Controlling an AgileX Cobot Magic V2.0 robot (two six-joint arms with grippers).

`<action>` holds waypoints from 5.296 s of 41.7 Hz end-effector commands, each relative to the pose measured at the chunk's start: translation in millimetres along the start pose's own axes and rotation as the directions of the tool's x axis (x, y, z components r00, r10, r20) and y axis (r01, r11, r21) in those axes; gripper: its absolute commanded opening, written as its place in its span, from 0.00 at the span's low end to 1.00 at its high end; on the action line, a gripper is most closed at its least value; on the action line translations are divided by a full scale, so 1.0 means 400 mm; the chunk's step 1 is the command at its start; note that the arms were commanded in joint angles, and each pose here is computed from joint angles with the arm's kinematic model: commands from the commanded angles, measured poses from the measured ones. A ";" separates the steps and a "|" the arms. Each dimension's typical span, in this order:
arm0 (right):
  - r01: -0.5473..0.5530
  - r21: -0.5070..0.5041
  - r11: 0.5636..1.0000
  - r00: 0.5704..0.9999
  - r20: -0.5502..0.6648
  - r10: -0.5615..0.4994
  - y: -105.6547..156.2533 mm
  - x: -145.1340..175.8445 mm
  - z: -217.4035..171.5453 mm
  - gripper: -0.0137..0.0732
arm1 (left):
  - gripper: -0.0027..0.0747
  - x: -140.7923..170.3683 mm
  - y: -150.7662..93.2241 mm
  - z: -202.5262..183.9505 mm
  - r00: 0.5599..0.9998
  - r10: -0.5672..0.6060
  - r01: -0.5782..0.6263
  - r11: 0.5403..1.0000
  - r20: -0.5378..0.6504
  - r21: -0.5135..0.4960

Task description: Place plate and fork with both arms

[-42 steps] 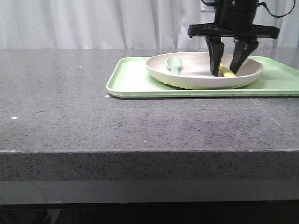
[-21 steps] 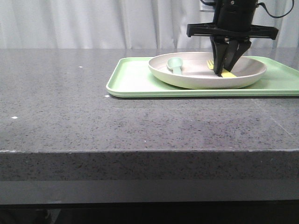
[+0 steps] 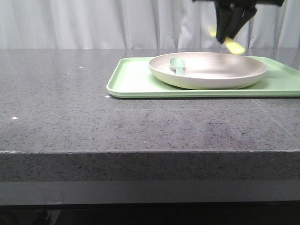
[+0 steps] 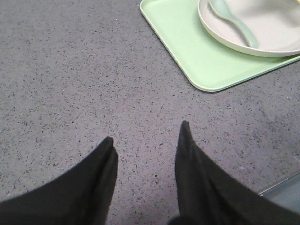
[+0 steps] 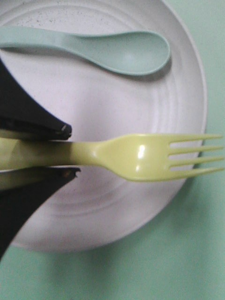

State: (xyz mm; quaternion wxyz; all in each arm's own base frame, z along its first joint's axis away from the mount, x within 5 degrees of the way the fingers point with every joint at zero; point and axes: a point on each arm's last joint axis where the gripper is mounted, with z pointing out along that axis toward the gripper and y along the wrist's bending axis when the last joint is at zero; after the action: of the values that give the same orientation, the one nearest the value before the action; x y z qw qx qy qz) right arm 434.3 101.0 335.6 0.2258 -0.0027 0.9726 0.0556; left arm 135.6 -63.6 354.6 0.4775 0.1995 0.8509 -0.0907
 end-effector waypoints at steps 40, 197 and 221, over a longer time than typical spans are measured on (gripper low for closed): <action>-0.112 -0.032 0.993 0.983 -0.148 0.106 -0.287 0.034 0.014 0.30 | 0.42 -0.037 -0.003 -0.018 0.994 0.003 -0.004 1.000 0.110 0.009; 0.186 0.013 0.982 0.726 0.672 -0.147 -0.177 0.791 -0.543 0.08 | 0.01 -0.032 -0.004 -0.027 0.993 0.000 -0.002 1.000 0.119 0.014; 0.186 0.013 0.982 0.726 0.672 -0.147 -0.177 0.791 -0.543 0.08 | 0.01 0.314 0.049 -0.054 0.863 -0.035 0.197 0.942 0.504 -0.271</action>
State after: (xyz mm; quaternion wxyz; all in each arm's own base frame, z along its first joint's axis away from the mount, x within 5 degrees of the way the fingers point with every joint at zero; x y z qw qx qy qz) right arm 54.2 13.7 370.4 0.5271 -0.0796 0.8438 0.0619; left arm 73.3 -9.0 261.5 0.6296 0.0599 0.7740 -0.0300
